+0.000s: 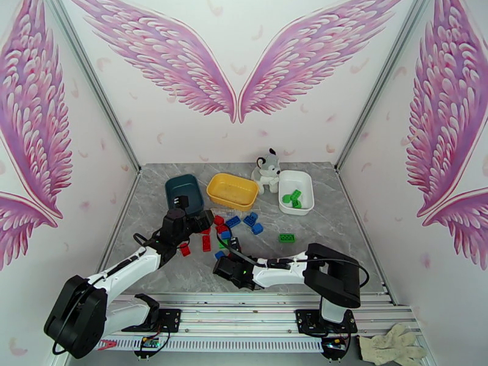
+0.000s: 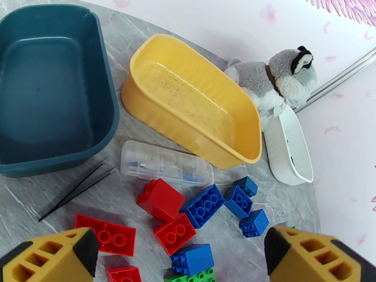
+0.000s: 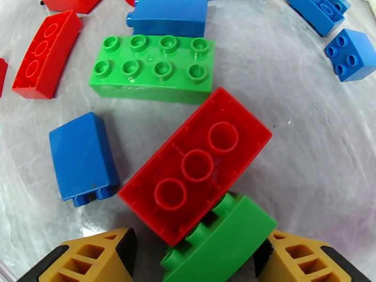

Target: Sort the legos into containers by color

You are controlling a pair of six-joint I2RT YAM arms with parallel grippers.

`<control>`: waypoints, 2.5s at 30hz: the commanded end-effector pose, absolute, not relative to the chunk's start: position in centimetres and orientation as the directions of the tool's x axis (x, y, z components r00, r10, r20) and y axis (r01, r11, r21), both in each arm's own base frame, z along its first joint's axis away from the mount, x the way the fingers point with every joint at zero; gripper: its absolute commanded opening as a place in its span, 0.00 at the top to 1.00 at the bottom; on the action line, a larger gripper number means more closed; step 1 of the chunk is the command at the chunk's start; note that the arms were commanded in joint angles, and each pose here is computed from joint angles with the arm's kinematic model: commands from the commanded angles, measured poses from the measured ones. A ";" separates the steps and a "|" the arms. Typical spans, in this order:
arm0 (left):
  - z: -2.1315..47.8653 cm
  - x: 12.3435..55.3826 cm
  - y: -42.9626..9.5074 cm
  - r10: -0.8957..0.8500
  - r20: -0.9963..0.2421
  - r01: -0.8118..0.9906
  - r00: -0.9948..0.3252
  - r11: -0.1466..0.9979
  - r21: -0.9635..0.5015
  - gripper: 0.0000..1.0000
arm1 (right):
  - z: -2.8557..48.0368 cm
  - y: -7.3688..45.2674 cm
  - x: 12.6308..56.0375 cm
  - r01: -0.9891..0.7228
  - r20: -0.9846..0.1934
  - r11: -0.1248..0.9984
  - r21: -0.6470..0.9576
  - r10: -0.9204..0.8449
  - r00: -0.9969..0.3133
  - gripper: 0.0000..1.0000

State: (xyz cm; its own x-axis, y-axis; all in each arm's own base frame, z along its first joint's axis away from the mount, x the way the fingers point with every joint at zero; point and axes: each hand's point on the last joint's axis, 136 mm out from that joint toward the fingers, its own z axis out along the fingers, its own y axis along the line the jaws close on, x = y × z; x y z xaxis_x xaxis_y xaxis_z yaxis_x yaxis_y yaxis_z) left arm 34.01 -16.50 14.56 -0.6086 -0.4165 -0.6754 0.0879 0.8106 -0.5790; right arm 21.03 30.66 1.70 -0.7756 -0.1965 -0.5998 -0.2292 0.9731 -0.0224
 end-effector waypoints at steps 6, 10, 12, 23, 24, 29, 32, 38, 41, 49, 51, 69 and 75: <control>14.0 33.9 -17.0 -0.412 -0.661 0.100 -0.627 0.799 -0.592 0.01 | 1.5 28.5 21.7 -0.195 -0.604 0.981 -0.025 -0.170 -0.779 0.50; 14.1 33.8 -17.4 -0.399 -0.665 0.115 -0.631 0.800 -0.589 0.01 | 1.9 27.9 21.4 -0.195 -0.604 0.981 -0.011 -0.162 -0.780 0.58; 14.0 33.7 -17.8 -0.388 -0.667 0.125 -0.636 0.801 -0.585 0.01 | 2.1 27.6 21.2 -0.193 -0.605 0.981 -0.003 -0.155 -0.781 0.65; 12.8 33.1 -22.5 -0.279 -0.653 0.212 -0.704 0.795 -0.568 0.01 | 3.8 24.2 22.3 -0.129 -0.627 0.991 0.031 -0.082 -0.775 0.84; 12.8 32.9 -23.0 -0.265 -0.655 0.225 -0.708 0.794 -0.565 0.01 | 4.3 23.7 22.6 -0.120 -0.635 0.992 0.032 -0.073 -0.769 0.84; 12.9 32.0 -25.9 -0.187 -0.672 0.299 -0.717 0.787 -0.539 0.01 | 8.0 20.0 25.8 -0.030 -0.684 0.996 0.088 0.038 -0.729 0.82; 13.2 31.3 -27.4 -0.143 -0.683 0.347 -0.716 0.777 -0.526 0.01 | 10.0 16.7 28.3 0.056 -0.698 0.988 0.144 0.142 -0.702 0.82; 13.8 29.8 -30.2 -0.051 -0.710 0.431 -0.703 0.763 -0.482 0.01 | 14.7 9.8 33.5 0.234 -0.737 0.941 0.243 0.336 -0.587 0.79; 14.0 29.3 -30.8 -0.014 -0.729 0.458 -0.684 0.770 -0.444 0.01 | 16.6 7.8 36.6 0.291 -0.735 0.922 0.256 0.381 -0.560 0.79; 14.7 28.8 -31.3 0.024 -0.754 0.485 -0.656 0.779 -0.397 0.01 | 15.9 4.5 45.0 0.406 -0.658 0.887 0.222 0.443 -0.608 0.78; 14.6 28.8 -31.2 0.025 -0.754 0.484 -0.657 0.781 -0.396 0.01 | 15.1 4.3 46.5 0.413 -0.641 0.888 0.202 0.439 -0.629 0.74; 16.5 29.7 -28.6 0.039 -0.802 0.438 -0.596 0.853 -0.285 0.01 | 17.9 10.1 40.7 0.163 -0.585 0.950 0.267 0.294 -0.756 0.21; 17.4 30.0 -26.9 -0.009 -0.810 0.411 -0.587 0.859 -0.307 0.01 | 15.0 10.2 32.5 0.120 -0.540 0.942 0.313 0.281 -0.793 0.09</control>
